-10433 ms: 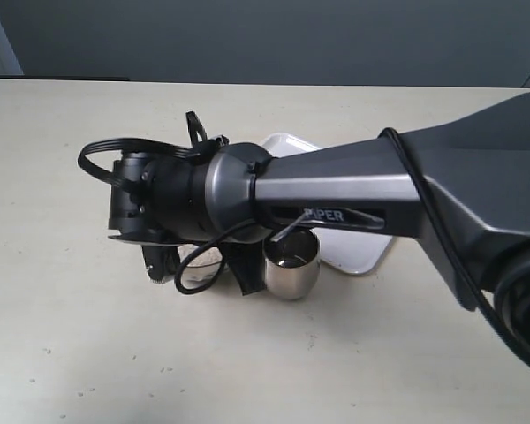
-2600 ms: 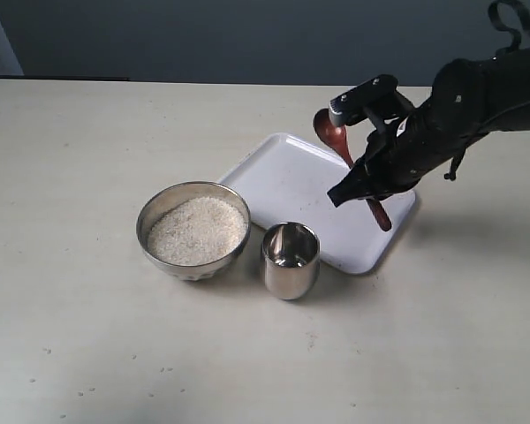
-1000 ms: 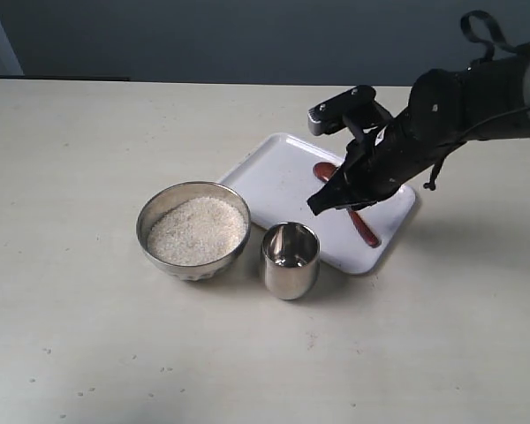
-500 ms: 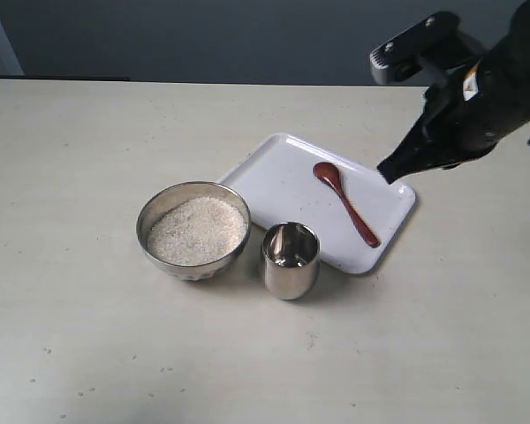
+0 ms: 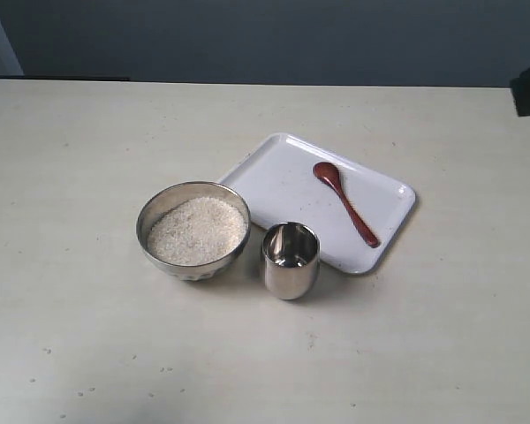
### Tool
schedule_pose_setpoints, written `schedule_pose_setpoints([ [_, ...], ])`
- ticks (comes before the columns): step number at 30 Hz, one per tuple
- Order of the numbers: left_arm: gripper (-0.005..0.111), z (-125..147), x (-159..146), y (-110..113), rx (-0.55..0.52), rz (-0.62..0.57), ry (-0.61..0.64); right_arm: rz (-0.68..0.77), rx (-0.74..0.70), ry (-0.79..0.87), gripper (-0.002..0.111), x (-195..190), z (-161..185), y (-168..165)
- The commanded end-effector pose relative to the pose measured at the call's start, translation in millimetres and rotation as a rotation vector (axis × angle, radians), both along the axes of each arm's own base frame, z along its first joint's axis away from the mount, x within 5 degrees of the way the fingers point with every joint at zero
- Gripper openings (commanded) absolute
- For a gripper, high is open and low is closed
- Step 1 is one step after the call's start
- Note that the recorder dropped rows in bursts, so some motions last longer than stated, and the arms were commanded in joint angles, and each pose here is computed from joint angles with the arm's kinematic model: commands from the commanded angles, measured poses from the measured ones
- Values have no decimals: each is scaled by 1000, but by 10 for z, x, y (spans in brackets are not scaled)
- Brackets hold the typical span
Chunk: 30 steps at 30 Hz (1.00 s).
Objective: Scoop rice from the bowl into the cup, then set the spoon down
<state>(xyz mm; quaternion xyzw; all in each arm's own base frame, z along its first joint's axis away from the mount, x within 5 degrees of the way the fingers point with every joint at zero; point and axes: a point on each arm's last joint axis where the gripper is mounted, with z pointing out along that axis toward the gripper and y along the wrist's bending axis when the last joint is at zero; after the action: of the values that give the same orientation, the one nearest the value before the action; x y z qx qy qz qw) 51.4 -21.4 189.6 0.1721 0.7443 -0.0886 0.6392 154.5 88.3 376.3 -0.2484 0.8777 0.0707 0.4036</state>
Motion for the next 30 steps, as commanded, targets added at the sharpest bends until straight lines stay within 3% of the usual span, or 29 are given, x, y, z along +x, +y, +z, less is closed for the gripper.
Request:
schedule_pose_setpoints([
  [1,1,21,-2,0,-8,-2,-16,-2,49,-71,-1,-155,129,-101],
  [7,1,21,-2,0,-8,-2,-16,-3,87,-144,-1,-286,229,-187],
  [12,1,21,-2,0,-8,-2,-16,-91,160,-318,-1,-340,262,-376],
  [20,1,21,-2,0,-8,-2,-16,-384,253,-564,-1,-640,-196,-796],
  [30,1,21,-2,0,-8,-2,-16,-550,276,-682,-1,-1145,-914,-911],
])
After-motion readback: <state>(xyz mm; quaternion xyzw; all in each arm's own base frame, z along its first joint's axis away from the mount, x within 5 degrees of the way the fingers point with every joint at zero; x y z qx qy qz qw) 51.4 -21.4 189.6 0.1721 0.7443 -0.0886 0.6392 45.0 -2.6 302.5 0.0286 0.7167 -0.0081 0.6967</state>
